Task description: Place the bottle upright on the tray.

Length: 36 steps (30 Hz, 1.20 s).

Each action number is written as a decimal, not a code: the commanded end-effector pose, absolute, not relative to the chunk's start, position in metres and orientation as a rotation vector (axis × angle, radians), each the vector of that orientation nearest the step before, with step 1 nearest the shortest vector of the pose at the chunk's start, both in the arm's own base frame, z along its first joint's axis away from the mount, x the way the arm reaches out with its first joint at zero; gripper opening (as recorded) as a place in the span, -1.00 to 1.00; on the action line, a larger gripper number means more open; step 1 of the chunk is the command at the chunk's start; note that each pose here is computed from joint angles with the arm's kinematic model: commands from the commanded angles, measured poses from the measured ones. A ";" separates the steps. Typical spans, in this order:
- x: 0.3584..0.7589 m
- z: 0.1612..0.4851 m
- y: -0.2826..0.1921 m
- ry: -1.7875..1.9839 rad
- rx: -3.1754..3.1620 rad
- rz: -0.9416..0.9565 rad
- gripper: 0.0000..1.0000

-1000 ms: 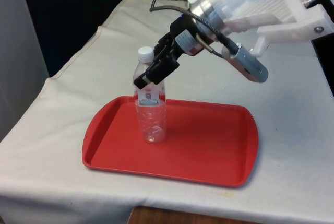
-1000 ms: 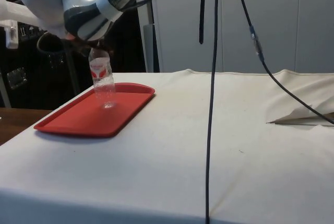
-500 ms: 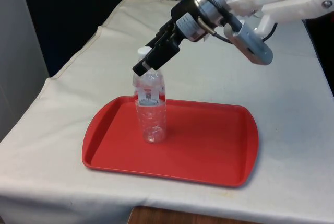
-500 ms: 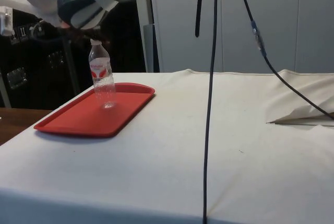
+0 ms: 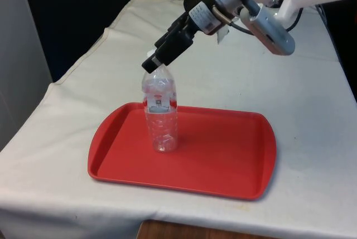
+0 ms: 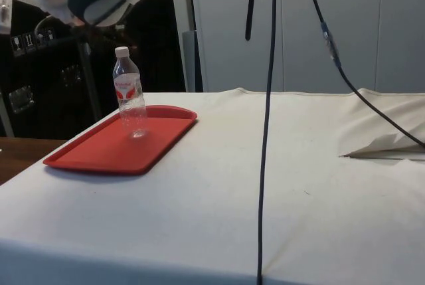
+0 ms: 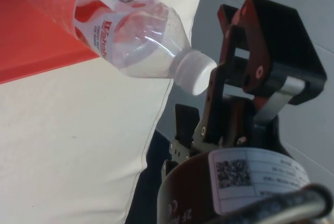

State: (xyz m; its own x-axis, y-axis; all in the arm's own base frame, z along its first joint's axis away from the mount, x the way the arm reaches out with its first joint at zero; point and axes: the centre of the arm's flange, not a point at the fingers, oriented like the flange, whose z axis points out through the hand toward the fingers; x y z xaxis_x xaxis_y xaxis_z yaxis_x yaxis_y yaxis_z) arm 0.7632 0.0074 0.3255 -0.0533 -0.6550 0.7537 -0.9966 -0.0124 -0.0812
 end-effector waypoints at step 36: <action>0.765 0.357 0.011 -1.972 1.755 0.769 1.00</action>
State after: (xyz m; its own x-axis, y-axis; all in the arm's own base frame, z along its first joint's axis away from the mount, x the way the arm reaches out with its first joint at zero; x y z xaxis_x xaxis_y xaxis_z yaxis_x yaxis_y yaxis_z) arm 0.7652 0.0096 0.3550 -0.1378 -0.7621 0.6327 -0.9885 0.0652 -0.1367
